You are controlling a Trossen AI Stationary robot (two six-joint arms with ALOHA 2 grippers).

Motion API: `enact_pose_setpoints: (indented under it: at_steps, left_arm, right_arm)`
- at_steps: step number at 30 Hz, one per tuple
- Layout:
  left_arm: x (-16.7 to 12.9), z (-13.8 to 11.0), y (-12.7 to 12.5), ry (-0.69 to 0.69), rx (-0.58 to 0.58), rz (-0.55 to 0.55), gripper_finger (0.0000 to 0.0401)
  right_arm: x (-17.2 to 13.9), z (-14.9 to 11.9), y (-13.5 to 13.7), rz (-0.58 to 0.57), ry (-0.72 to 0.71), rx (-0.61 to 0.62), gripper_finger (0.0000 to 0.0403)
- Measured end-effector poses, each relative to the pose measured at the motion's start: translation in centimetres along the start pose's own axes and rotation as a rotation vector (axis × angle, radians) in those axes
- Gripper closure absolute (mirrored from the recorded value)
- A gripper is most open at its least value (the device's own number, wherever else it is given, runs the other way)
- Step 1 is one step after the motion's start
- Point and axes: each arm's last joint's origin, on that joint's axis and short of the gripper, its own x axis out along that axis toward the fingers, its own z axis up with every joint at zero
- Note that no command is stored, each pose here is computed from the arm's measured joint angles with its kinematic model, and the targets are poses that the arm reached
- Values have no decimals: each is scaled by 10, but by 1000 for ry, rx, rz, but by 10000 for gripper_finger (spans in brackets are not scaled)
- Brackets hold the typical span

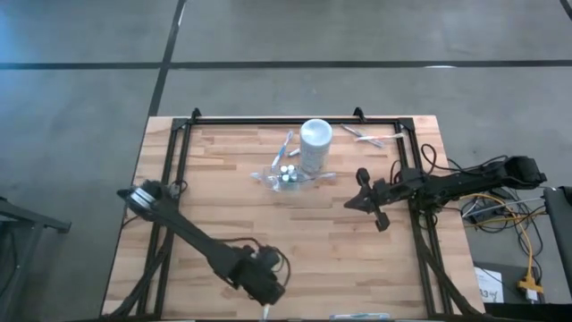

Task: Pick & Place toothbrushing station
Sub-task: Put the violet toothbrush into the transparent organizer

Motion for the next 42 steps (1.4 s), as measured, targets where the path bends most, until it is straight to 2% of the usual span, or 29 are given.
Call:
enact_pose_setpoints:
  at_steps: [5, 10, 17, 28, 32, 34, 39, 40, 42]
  left_arm:
    - [10, 1, -21, 59, -50, 121, 236]
    - [31, -2, -34, 106, -123, 181, 200]
    - [46, -2, -26, 110, -195, 348, 171]
    - [69, 4, -17, 186, -179, 328, 173]
    - [75, 2, -8, 224, -140, 346, 205]
    - [78, 2, -4, 245, -114, 357, 241]
    - [81, 3, 1, 291, -27, 369, 365]
    - [81, 3, 0, 295, -10, 367, 381]
    - [78, 4, -1, 286, 39, 357, 388]
  right_arm:
    - [-2, -2, 0, 0, 24, 2, 394]
    - [-2, -2, 0, 2, 17, -9, 394]
    - [-2, 0, 0, 3, 10, -29, 394]
    - [-2, 0, 1, 3, 7, -37, 394]
    - [-2, 0, 1, 4, 7, -36, 394]
    - [-2, -1, 1, 15, 12, -33, 394]
    - [-4, -7, 3, 84, 35, -10, 394]
    - [-4, -7, 3, 84, 37, -7, 394]
    - [-4, -9, 3, 83, 42, -3, 394]
